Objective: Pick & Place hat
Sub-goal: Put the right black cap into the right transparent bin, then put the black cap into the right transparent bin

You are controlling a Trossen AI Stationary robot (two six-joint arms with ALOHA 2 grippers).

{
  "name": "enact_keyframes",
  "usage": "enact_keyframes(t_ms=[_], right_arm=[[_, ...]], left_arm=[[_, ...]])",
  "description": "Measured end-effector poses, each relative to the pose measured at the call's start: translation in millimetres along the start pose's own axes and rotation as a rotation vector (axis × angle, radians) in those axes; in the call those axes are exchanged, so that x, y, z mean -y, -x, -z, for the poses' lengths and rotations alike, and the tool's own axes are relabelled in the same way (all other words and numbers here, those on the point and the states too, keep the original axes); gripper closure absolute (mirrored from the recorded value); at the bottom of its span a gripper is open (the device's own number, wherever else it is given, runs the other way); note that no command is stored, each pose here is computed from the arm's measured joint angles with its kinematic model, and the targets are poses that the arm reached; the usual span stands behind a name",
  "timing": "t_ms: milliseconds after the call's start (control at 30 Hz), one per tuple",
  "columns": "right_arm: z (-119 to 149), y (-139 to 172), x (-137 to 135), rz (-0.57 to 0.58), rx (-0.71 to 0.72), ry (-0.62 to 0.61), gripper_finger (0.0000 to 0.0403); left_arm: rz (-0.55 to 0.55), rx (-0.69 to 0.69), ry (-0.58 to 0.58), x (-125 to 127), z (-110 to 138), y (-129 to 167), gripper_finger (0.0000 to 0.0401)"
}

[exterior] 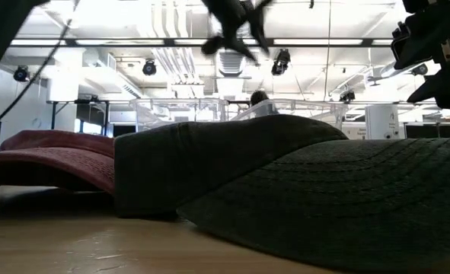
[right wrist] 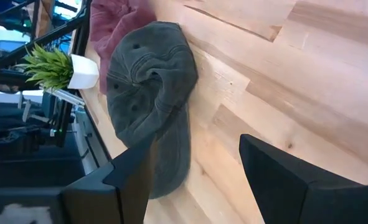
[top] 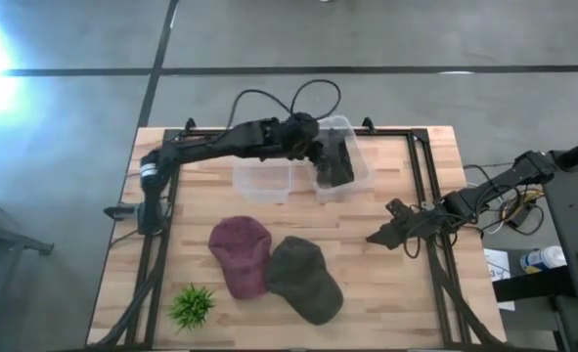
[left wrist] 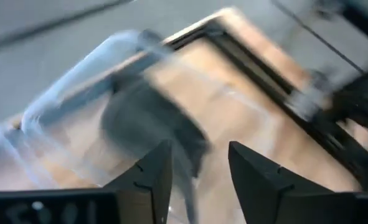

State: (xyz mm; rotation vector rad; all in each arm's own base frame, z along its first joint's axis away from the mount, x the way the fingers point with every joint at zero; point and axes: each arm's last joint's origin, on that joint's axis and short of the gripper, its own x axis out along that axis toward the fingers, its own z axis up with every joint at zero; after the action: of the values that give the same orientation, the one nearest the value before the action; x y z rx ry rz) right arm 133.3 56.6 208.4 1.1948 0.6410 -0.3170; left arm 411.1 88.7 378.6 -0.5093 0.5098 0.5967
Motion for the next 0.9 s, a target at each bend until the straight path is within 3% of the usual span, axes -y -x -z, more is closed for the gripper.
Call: enact_keyframes(t_ms=[167,267,467,633,900], right_arm=[[6,-10,0,0.019,-0.113,-0.045,0.0174],[11,-22,-2,0.01,-0.18,-0.069,0.0174],[23,-52,-6,0.006,-0.298,-0.106,0.0174],[40,-80,-12,-0.051,-0.376,-0.16,0.0174],[87,-114,-27,-0.031,-0.457,-0.327,0.0174]], left_arm=[[0.23,-0.039,-0.338,41,18,57,0.0246],[0.289,-0.108,-0.455,61,43,72,0.0246],[0.301,-0.276,-0.538,78,107,63,0.0246],[0.278,-0.369,-0.55,73,159,38,0.0246],[0.38,-0.491,-0.577,55,224,10,0.0246]])
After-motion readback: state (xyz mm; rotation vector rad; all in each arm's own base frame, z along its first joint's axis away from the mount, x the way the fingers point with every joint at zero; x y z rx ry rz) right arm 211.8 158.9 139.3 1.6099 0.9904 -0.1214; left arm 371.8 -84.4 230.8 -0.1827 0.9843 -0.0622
